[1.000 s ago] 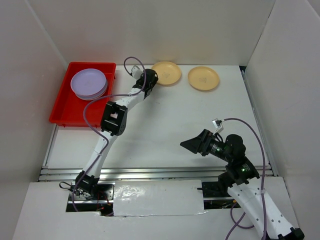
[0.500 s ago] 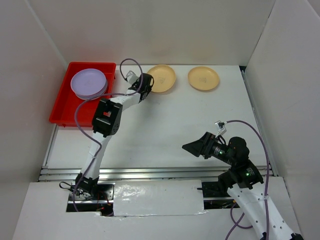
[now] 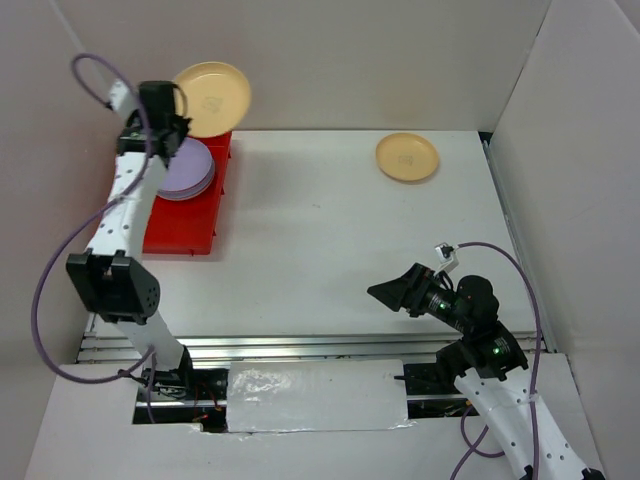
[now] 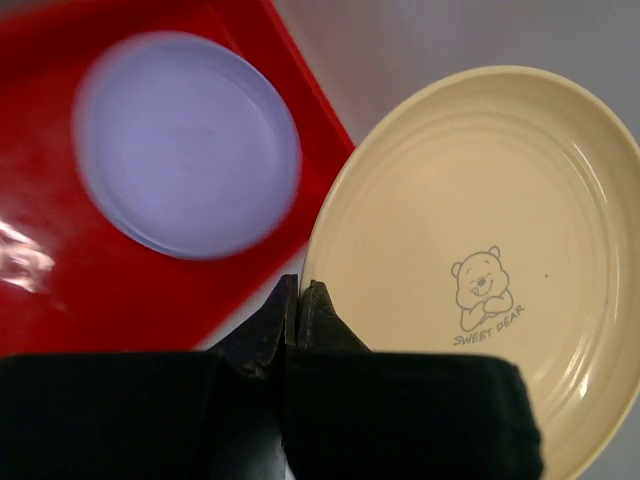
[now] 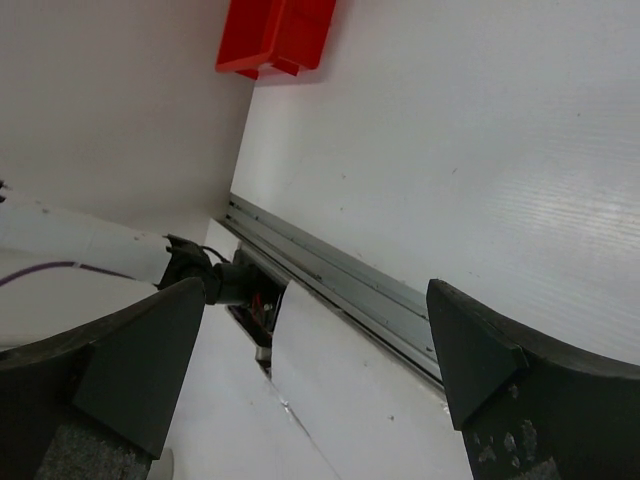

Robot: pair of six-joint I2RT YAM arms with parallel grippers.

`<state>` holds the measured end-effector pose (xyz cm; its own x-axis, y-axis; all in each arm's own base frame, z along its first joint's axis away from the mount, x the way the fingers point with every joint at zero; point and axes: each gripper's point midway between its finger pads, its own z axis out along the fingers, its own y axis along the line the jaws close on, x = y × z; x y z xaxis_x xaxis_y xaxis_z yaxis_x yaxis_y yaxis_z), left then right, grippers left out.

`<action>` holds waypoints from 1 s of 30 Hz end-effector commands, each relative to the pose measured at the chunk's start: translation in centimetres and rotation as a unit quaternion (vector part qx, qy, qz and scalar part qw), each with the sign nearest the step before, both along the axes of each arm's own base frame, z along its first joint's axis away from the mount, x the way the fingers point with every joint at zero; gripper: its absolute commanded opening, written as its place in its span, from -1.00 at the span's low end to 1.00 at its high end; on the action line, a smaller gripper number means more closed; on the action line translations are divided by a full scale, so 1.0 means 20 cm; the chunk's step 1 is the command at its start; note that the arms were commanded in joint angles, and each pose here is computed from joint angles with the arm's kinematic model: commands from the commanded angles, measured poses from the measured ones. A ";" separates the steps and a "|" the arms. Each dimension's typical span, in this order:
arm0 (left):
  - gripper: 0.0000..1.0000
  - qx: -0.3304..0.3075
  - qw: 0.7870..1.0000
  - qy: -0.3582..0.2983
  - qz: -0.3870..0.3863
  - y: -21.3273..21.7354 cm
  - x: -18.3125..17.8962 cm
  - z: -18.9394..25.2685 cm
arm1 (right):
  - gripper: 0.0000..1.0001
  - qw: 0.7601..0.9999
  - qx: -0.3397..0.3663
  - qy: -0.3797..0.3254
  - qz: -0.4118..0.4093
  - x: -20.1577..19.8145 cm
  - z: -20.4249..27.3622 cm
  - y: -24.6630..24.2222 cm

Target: Place the plates into the plastic bin on the countertop

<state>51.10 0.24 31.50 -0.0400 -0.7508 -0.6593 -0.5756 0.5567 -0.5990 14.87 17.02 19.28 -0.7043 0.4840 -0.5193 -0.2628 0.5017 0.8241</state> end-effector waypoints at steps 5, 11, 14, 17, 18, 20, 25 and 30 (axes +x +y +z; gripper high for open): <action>-1.00 0.041 0.990 0.122 0.061 0.65 -0.22 -0.21 | 1.00 0.999 -0.010 -0.012 -0.030 0.01 0.10 -0.05; -1.00 0.046 0.986 0.153 0.057 0.85 -0.10 -0.37 | 1.00 0.999 -0.011 -0.020 -0.038 -0.01 0.18 -0.07; -1.00 0.043 0.983 0.171 0.052 0.90 -0.04 -0.48 | 1.00 0.999 -0.017 -0.020 -0.041 -0.01 0.19 -0.08; -1.00 0.036 0.981 0.186 0.052 0.94 0.02 -0.55 | 1.00 0.999 -0.024 -0.018 -0.044 0.00 0.18 -0.08; -1.00 0.033 0.980 0.190 0.052 0.94 0.02 -0.57 | 1.00 0.999 -0.025 -0.019 -0.044 0.00 0.19 -0.08; -1.00 0.027 0.980 0.193 0.046 0.94 0.05 -0.60 | 1.00 0.999 -0.026 -0.020 -0.042 0.00 0.20 -0.08; 0.99 0.025 0.984 0.173 0.019 0.87 0.04 -0.54 | 1.00 0.999 -0.024 -0.030 -0.034 0.02 0.24 -0.06; 0.99 0.043 0.991 0.125 -0.022 0.76 -0.03 -0.22 | 1.00 0.999 -0.029 -0.031 -0.034 0.12 0.21 -0.02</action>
